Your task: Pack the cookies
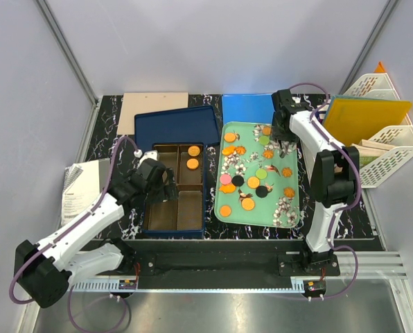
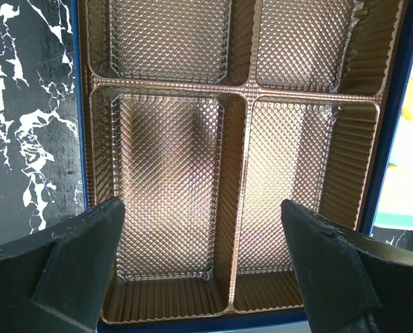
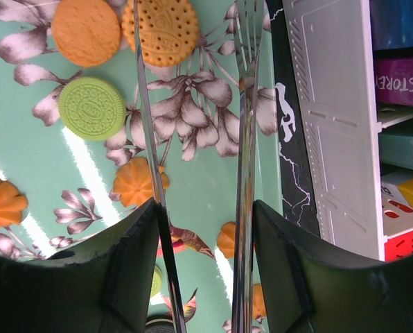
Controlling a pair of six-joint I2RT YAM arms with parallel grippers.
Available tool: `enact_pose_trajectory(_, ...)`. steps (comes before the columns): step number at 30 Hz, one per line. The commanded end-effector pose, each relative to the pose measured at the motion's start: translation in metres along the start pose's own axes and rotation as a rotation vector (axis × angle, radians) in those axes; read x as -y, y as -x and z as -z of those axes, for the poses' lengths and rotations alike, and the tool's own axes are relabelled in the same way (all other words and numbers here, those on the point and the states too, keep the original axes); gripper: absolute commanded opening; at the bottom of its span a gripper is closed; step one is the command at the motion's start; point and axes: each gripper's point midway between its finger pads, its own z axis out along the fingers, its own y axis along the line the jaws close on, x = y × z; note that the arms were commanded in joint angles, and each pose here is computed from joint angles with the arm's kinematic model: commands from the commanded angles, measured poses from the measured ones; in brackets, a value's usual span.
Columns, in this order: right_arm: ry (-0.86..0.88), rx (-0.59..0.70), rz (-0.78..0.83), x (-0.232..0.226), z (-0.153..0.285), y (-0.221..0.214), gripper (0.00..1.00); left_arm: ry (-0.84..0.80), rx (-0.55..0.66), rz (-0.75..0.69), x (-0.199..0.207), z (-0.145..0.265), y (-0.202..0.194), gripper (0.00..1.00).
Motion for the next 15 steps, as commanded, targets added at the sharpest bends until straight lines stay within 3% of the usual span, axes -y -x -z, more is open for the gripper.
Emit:
enact_pose_trajectory(1,0.036,0.060,-0.028,-0.008,0.012,0.025,0.60,-0.011,0.062,-0.006,0.008,0.007,0.022,0.99)
enact_pose_trajectory(15,0.088,-0.004,-0.027,-0.023,-0.001,0.010,0.61,-0.013,0.056,-0.013,0.010,0.006,0.023,0.99)
